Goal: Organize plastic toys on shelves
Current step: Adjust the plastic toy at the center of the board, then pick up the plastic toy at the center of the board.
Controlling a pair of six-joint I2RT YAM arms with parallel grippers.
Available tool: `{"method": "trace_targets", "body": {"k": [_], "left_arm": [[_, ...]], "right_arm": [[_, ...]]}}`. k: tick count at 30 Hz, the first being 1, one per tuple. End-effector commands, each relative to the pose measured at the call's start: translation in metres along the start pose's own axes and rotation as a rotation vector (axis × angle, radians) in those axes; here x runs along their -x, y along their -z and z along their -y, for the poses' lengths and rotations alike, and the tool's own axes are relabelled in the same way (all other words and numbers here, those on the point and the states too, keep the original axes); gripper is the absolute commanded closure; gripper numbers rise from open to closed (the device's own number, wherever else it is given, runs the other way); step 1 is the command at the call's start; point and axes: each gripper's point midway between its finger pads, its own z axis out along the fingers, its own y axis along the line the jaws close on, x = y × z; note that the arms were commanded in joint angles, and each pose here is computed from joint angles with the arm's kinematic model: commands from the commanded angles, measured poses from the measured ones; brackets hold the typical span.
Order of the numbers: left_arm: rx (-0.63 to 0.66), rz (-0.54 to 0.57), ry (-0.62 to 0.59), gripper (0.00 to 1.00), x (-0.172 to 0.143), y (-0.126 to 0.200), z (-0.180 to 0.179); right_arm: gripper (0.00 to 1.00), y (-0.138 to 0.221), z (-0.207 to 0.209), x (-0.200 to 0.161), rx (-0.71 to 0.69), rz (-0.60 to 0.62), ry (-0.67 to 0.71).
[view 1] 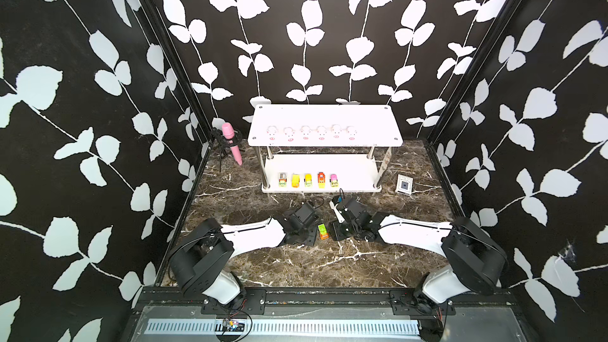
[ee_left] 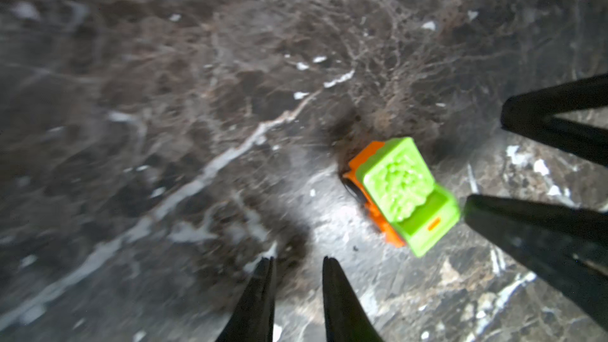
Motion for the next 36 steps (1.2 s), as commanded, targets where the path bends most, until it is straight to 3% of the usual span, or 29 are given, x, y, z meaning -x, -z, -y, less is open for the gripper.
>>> {"method": "trace_targets", "body": {"k": [1,8,18,36], "left_arm": [[0.072,0.008,0.006,0.71,-0.007,0.009,-0.019],[0.101,0.015,0.002,0.71,-0.008,0.015,-0.028],[0.127,0.069,0.017,0.68,-0.002,0.028,-0.040],[0.142,0.078,0.014,0.67,-0.005,0.037,-0.050]], "right_arm": [[0.45,-0.002,-0.008,0.006,-0.035,-0.002,0.072],[0.45,0.003,-0.004,0.009,-0.111,0.011,0.086],[0.42,0.002,-0.038,0.011,-0.040,0.020,0.100],[0.42,-0.022,-0.036,-0.021,-0.234,-0.033,0.018]]}}
